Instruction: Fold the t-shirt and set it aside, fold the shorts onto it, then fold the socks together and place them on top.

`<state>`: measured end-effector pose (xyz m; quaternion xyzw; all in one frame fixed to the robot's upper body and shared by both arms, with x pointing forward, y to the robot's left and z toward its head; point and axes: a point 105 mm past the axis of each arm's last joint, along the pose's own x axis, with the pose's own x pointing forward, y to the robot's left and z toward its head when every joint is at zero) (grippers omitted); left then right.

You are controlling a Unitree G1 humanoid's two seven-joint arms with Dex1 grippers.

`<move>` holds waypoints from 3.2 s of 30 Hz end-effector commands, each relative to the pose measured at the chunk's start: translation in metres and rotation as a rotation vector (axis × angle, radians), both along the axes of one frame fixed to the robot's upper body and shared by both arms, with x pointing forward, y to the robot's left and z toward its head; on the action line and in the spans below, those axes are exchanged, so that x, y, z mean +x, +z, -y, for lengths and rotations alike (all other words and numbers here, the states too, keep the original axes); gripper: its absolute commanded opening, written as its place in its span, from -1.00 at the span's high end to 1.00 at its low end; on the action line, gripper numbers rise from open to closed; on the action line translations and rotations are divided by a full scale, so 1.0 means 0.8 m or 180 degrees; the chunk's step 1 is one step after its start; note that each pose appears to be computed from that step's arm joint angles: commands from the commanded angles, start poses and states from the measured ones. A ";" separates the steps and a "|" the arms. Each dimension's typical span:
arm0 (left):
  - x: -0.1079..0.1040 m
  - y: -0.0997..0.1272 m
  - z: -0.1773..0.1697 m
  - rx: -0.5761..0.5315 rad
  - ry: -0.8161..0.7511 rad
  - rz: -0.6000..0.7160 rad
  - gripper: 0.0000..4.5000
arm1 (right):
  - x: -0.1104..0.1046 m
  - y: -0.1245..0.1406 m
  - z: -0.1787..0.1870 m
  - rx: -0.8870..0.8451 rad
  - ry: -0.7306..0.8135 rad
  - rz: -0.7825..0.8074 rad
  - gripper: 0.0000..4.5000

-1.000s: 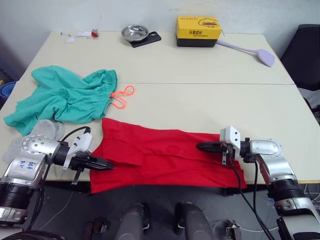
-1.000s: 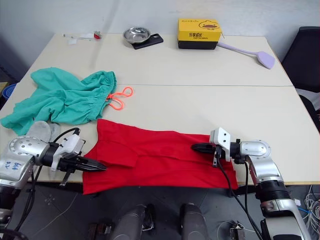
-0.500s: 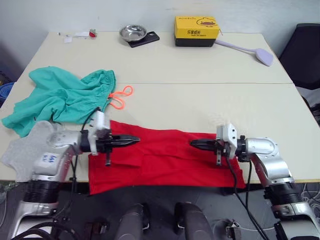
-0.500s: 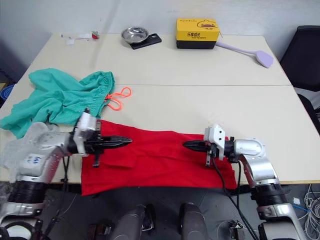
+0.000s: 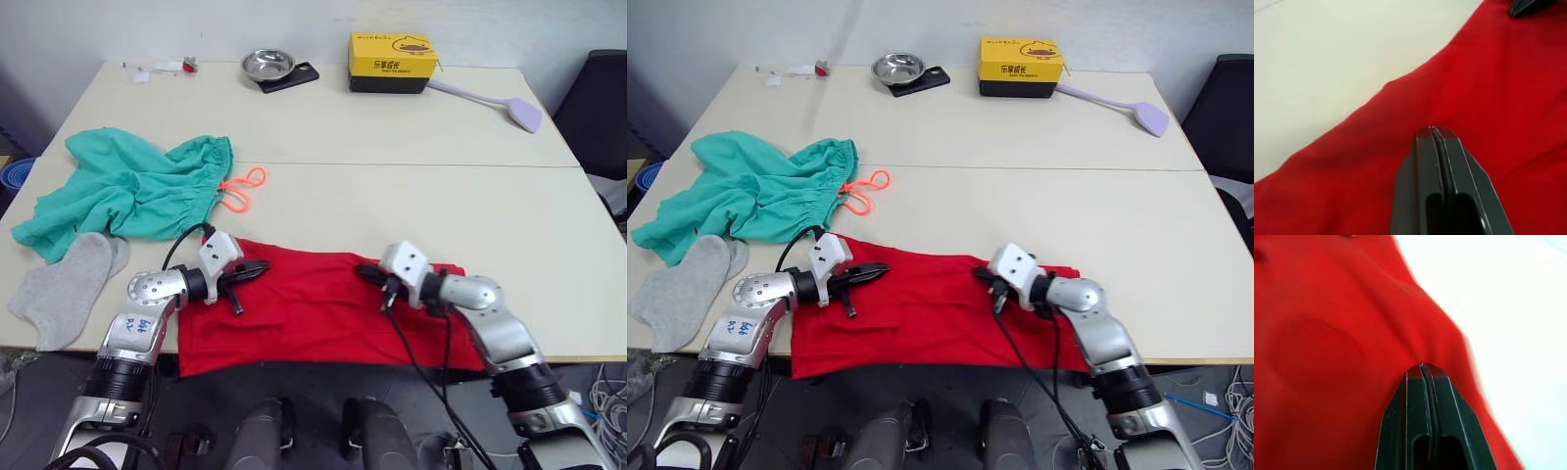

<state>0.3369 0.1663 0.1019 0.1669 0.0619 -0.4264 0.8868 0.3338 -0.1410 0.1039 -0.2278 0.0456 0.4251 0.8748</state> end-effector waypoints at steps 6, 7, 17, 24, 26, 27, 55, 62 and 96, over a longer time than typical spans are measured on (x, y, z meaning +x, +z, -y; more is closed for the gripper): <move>-0.011 -0.035 -0.047 0.0068 0.0410 -0.0199 0.98 | 0.002 -0.003 0.125 -0.0084 -0.0564 -0.0022 1.00; -0.012 -0.034 -0.048 0.0041 0.0405 -0.0184 0.98 | 0.004 -0.001 0.135 -0.0074 -0.0625 0.0017 1.00; -0.029 0.038 -0.013 -0.0585 -0.0386 0.0249 0.98 | -0.019 0.042 0.082 0.0663 0.0142 0.0149 1.00; 0.003 0.031 -0.005 -0.0369 -0.0049 0.0227 0.98 | -0.038 0.017 -0.028 0.0538 0.0402 -0.0093 1.00; 0.012 0.028 -0.010 -0.0285 0.0096 0.0302 0.98 | -0.036 0.007 -0.035 0.0427 0.0304 -0.0134 1.00; 0.015 0.027 -0.013 -0.0259 0.0162 0.0316 0.98 | -0.035 0.004 -0.035 0.0396 0.0262 -0.0138 1.00; -0.066 0.026 -0.007 -0.0461 -0.0623 0.0076 0.98 | -0.075 0.008 0.042 0.0898 0.0377 -0.0400 1.00; -0.073 -0.011 -0.034 -0.0224 -0.0311 -0.0101 0.98 | -0.076 -0.030 0.062 0.0614 0.0029 -0.0539 1.00; -0.127 0.098 -0.017 -0.0564 -0.1282 0.0157 -1.00 | 0.017 0.036 0.141 -0.0618 -0.0087 -0.1783 -0.91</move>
